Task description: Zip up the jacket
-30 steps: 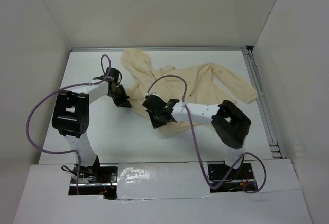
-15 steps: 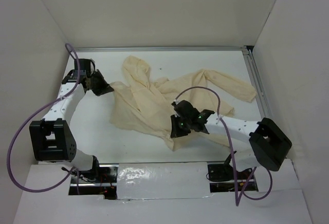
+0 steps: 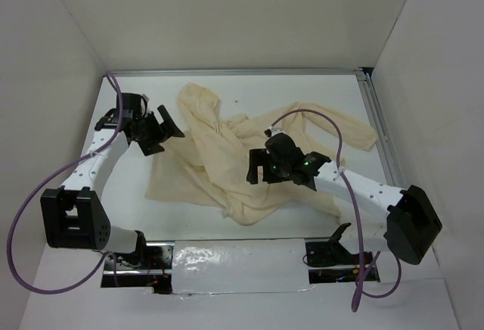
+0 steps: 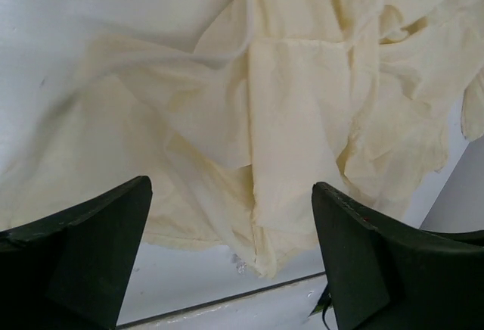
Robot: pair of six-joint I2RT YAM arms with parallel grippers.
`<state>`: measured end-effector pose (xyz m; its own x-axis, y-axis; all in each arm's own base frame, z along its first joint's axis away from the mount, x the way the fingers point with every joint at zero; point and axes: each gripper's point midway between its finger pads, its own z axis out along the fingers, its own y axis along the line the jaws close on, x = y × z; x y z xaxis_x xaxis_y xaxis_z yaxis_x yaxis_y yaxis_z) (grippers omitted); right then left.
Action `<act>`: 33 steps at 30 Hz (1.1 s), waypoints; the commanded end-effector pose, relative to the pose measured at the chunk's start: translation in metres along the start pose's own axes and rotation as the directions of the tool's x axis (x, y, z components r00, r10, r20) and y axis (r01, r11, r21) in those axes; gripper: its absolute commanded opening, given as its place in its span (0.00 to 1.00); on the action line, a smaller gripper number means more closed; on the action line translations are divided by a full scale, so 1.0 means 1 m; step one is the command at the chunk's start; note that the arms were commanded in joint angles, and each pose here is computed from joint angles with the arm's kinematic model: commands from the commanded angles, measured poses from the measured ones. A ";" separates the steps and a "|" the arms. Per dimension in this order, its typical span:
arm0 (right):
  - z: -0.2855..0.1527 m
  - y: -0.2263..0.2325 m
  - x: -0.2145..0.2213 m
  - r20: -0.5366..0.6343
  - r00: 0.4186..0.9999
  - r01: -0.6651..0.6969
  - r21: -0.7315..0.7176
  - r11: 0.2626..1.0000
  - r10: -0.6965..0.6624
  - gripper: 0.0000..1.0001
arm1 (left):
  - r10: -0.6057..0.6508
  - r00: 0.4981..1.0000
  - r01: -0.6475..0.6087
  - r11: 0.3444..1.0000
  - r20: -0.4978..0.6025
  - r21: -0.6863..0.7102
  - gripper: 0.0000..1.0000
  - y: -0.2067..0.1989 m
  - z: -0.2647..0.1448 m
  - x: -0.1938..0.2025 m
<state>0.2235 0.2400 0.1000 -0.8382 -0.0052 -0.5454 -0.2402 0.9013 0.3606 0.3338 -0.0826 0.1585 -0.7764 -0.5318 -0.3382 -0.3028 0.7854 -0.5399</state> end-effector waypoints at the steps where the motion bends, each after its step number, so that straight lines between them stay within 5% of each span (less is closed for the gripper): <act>1: -0.007 -0.009 -0.017 0.028 0.999 -0.020 0.032 0.999 0.019 0.93 | -0.079 0.997 0.078 0.997 -0.023 -0.022 0.99 0.011 -0.009 0.017; 6: 0.012 -0.010 -0.022 0.006 1.000 -0.024 0.045 0.999 0.024 0.93 | 0.010 0.998 -0.021 0.986 0.063 0.163 0.99 -0.028 -0.049 0.028; 11: 0.035 -0.039 -0.035 0.030 0.999 -0.047 0.263 0.964 0.041 0.92 | 0.085 0.994 -0.099 0.960 0.065 0.261 0.99 -0.048 -0.053 0.047; 17: 0.069 -0.060 -0.031 -0.030 0.999 -0.023 0.445 0.895 0.041 0.92 | 0.127 0.980 -0.089 0.969 -0.156 0.231 0.99 -0.048 0.018 0.081; 21: 0.091 -0.055 -0.036 -0.061 0.997 -0.019 0.455 0.890 0.052 0.92 | 0.145 0.967 -0.113 0.981 -0.209 0.158 0.99 -0.040 0.063 0.077; 33: 0.141 -0.059 -0.092 -0.044 0.979 -0.169 0.374 0.912 0.200 0.87 | 0.101 0.945 -0.088 0.995 -0.311 0.056 0.99 -0.046 0.176 0.011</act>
<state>0.3601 0.2420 0.0189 -0.8899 0.0924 -0.4466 0.0719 0.9954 0.0627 0.4030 -0.1778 0.0426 -0.9333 -0.3409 -0.1132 -0.2294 0.8082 -0.5424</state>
